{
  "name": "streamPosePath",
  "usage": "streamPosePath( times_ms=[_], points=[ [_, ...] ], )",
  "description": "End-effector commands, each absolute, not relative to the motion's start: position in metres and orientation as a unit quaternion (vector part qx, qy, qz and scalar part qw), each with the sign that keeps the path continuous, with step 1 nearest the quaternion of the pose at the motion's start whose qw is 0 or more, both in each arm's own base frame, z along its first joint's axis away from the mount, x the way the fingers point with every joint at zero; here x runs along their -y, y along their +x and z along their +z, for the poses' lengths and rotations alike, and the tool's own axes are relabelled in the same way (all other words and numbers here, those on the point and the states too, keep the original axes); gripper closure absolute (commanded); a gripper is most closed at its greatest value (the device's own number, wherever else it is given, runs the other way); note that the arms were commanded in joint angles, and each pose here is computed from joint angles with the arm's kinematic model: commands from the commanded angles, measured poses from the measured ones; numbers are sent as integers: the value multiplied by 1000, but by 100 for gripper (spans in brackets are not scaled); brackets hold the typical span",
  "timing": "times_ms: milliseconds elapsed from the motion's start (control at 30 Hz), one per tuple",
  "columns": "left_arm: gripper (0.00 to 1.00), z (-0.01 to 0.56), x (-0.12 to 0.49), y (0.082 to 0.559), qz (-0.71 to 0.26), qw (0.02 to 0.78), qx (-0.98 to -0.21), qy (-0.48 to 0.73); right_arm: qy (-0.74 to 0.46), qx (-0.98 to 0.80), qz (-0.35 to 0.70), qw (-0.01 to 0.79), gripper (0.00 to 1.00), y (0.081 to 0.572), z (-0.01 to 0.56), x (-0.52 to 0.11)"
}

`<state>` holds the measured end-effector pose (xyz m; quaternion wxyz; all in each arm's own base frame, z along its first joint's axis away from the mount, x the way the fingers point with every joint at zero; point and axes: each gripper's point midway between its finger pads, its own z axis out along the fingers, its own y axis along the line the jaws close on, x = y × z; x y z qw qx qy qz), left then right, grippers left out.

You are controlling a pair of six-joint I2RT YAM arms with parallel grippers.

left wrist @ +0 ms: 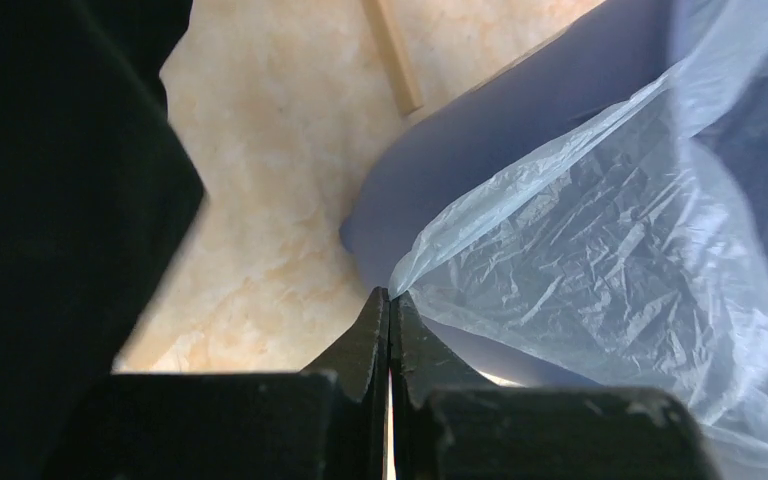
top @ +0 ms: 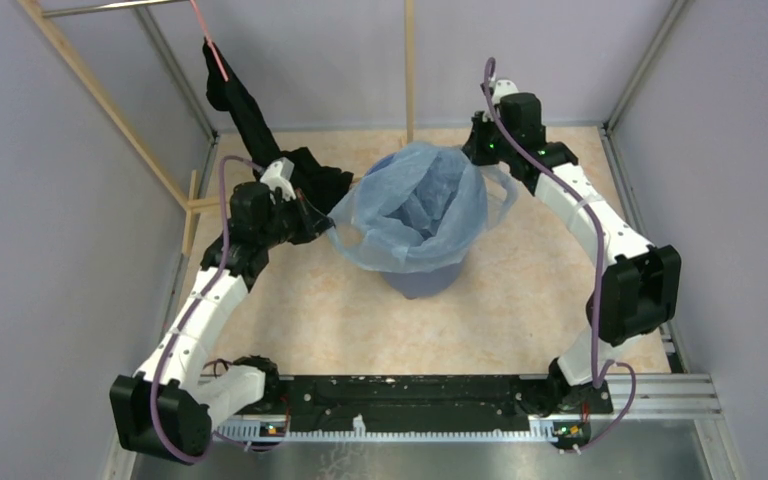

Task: Put the trash bags into the trash bin

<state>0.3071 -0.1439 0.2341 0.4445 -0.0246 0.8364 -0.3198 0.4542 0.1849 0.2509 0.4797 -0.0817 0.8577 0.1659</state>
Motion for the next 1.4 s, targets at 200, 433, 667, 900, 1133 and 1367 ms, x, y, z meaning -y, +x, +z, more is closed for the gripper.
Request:
streamPosePath(
  times_ms=[200,433,667,900,1133,1367],
  points=[
    [100,226,146,303,-325,431,-841,-18,-63,-810,222,539,100,480,319,-200],
    [100,274,149,306,-337,468,-817,7,-41,-846,207,490,100,479,256,-189],
    [100,255,144,315,-318,469,-824,-4,-37,-863,188,467,100,466,228,-177],
    [100,201,145,313,-310,418,-854,-18,-48,-841,224,491,100,466,267,-188],
    [100,218,143,313,-307,436,-846,-12,-39,-851,213,478,100,484,250,-190],
    [100,255,151,318,-328,456,-827,5,-25,-882,191,430,100,467,184,-179]
  ],
)
